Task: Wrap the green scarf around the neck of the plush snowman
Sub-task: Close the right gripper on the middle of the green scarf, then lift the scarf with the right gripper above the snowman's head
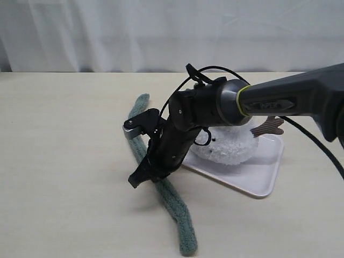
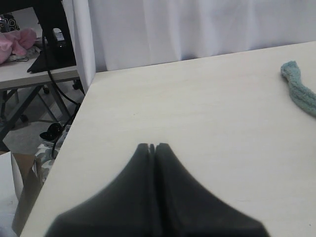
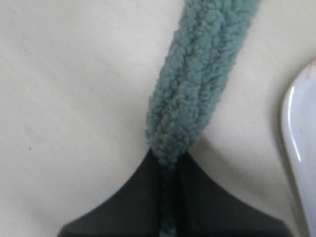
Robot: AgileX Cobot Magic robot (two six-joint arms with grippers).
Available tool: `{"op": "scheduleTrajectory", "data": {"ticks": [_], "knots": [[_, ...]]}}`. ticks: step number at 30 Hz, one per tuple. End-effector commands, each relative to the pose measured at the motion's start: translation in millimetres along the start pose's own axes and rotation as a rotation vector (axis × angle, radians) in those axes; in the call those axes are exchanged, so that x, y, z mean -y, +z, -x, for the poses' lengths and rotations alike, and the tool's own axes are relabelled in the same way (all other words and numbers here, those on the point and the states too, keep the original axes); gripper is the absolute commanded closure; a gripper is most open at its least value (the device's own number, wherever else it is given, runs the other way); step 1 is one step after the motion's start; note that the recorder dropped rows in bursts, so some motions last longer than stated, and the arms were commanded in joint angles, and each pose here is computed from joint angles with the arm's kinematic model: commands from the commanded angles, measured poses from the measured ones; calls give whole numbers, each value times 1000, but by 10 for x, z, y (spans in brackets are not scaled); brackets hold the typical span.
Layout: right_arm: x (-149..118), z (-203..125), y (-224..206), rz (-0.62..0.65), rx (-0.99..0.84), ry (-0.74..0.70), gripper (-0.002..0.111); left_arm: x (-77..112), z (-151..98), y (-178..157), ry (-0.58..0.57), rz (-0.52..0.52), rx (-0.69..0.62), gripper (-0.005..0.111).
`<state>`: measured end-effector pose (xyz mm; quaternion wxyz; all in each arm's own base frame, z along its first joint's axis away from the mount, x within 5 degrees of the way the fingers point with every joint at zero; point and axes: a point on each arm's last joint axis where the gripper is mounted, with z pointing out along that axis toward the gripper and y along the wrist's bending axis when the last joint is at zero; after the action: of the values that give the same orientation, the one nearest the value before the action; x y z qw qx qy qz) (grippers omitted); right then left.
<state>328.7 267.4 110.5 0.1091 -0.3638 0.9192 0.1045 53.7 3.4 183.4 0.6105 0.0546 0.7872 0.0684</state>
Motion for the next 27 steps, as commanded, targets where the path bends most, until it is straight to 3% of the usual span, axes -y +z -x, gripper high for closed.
{"op": "scheduleTrajectory", "data": {"ticks": [1,16,27], "knots": [[5,-96,-25,-15,-91,-63,104,0,7,0,-2,1,13,107],[-194,-46,-1559,-59,133,-137,104,0,7,0,-2,1,13,107],[-127,-277,-2538,-330,314,-127,104,0,7,0,-3,1,13,107]]}}
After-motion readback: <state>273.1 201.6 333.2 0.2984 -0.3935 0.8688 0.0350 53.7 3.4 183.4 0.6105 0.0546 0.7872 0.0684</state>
